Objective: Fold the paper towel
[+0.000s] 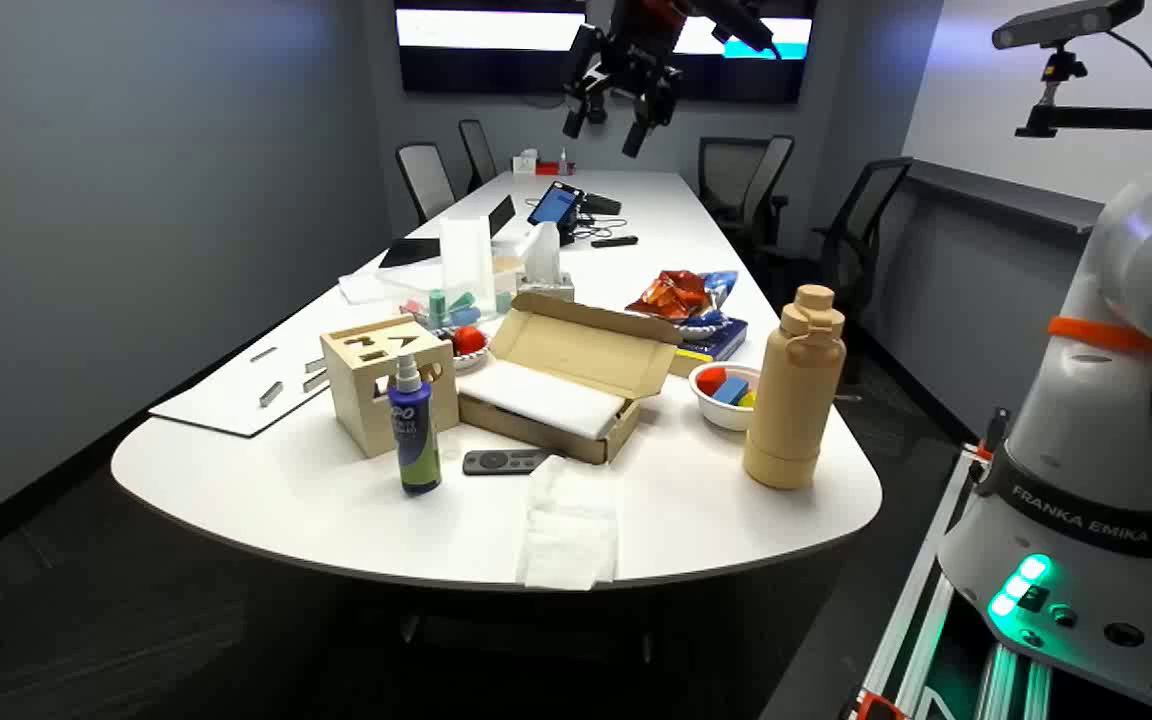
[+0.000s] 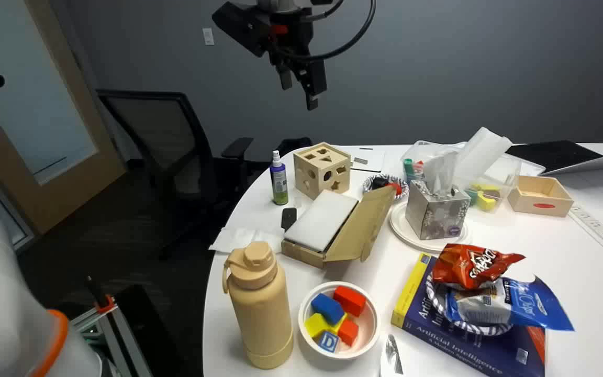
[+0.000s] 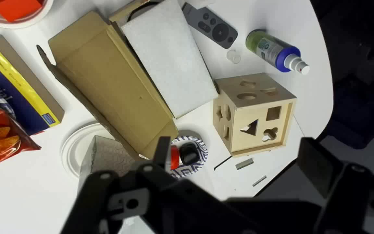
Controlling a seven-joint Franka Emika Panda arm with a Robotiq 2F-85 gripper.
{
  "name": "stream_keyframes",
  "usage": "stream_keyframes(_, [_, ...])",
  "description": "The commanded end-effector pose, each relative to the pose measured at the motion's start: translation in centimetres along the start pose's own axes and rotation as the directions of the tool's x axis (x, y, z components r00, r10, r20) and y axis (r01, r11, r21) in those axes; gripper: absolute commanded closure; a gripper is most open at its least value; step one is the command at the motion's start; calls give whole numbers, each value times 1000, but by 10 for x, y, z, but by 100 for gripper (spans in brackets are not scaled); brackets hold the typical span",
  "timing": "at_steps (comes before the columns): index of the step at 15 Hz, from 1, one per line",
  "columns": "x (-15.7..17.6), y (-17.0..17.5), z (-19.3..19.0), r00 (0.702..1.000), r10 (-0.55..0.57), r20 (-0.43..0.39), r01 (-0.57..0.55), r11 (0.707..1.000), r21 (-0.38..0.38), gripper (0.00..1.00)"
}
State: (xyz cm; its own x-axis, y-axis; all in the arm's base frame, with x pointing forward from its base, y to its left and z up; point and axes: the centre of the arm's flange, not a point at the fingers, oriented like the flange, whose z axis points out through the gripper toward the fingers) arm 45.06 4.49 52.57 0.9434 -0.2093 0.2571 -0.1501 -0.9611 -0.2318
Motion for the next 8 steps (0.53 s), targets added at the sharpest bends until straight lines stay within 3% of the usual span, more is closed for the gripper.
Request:
stream_keyframes(1, [0, 0, 0, 1000, 0, 0, 0, 1000, 0, 0])
stream_keyframes(6, [0, 0, -1, 1000, 0, -1, 0, 1000, 0, 0])
stream_keyframes(8, [-9, 1, 3, 999, 48, -3, -48, 999, 17, 0])
